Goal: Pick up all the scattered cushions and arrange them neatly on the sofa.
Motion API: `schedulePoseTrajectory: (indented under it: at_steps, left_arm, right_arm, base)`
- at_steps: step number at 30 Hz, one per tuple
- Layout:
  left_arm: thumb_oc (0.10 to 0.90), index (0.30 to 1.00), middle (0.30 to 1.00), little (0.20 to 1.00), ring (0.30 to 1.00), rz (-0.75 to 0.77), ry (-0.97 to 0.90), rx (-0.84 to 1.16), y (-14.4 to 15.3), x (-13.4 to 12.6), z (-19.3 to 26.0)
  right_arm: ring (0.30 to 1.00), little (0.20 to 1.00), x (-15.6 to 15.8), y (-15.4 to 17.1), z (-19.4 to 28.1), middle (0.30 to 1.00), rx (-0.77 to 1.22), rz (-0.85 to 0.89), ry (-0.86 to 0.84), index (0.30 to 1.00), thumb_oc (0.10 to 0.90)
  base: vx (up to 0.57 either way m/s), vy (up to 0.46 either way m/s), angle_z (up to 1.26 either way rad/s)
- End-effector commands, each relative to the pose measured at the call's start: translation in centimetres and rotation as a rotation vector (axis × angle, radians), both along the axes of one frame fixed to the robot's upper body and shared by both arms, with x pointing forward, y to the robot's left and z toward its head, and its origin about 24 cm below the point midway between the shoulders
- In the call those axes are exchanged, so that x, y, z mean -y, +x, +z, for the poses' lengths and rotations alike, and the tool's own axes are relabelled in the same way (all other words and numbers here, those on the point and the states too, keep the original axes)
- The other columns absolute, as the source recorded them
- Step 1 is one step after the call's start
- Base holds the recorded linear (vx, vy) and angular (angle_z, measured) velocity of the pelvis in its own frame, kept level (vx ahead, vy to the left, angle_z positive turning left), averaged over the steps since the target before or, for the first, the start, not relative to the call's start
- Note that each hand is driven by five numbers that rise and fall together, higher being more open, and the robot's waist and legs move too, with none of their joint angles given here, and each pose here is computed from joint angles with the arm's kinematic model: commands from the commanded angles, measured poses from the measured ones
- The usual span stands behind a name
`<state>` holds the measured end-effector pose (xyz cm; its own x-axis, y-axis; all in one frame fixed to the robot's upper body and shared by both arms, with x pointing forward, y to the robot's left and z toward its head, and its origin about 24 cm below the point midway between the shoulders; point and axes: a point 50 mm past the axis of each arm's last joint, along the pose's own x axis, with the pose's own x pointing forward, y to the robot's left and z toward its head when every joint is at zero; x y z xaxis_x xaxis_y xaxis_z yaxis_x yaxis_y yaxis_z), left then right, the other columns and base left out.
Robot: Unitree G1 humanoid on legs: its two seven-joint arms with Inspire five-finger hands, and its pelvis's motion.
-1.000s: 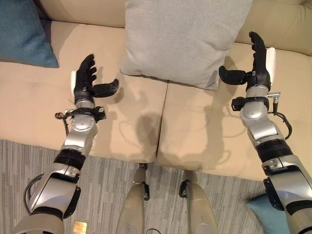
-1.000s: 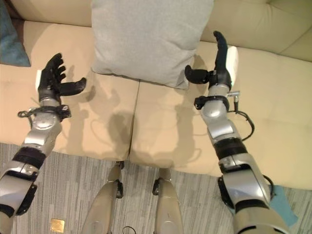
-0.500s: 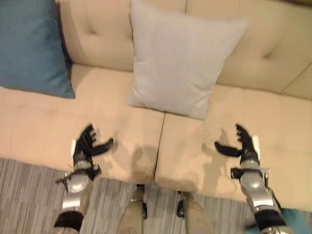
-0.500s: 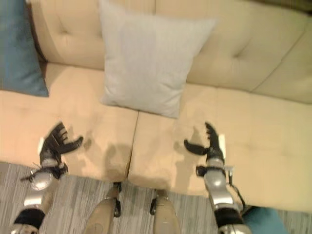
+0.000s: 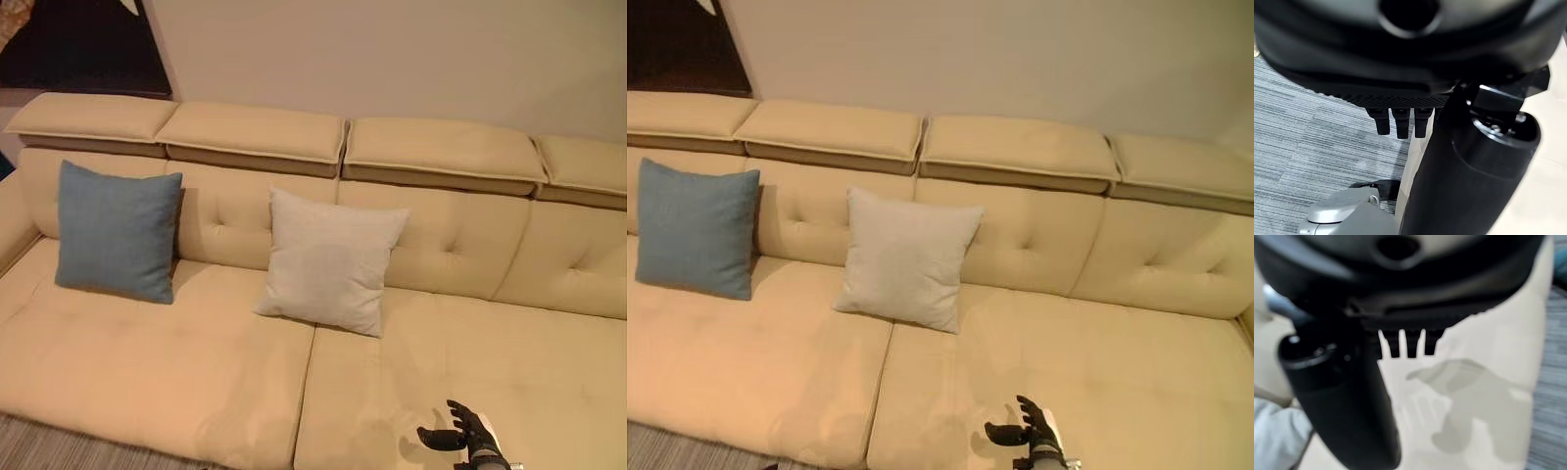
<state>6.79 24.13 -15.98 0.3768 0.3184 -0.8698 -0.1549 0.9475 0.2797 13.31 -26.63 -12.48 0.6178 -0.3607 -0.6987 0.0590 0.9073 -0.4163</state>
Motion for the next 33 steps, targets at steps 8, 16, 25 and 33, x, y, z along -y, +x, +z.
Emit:
schedulePoseTrajectory:
  at_steps: [8, 16, 25, 33]
  left_arm:
    - [0.800, 0.900, 0.900, 0.900, 0.900, -0.086, 0.017, 0.185, 5.9, 0.2, 1.7]
    - [0.800, 0.900, 0.900, 0.900, 0.900, -0.168, 0.070, 0.169, 7.5, -0.4, 2.1]
    - [0.800, 0.900, 0.900, 0.900, 0.900, -0.096, 0.083, 0.076, 4.3, -2.2, 1.5]
    - [0.800, 0.900, 0.900, 0.900, 0.900, -0.112, 0.073, 0.049, 3.8, -1.6, 1.1]
  right_arm:
    - [0.900, 0.900, 0.6, 3.2, 1.0, 0.900, 0.041, 0.016, -0.041, 0.900, 0.800]
    - [0.900, 0.900, -1.2, 3.9, 0.1, 0.900, -0.041, 0.089, -0.054, 0.900, 0.800]
    - [0.900, 0.900, -1.4, 2.2, -0.8, 0.900, -0.091, 0.069, -0.025, 0.900, 0.800]
    - [0.900, 0.900, -0.9, 2.4, -0.5, 0.900, -0.073, 0.063, -0.034, 0.900, 0.800]
  base:
    - [-0.08, 0.101, -0.16]
    - [-0.23, 0.185, -0.21]
    - [-0.19, 0.025, -0.40]
    - [-0.05, -0.100, -0.23]
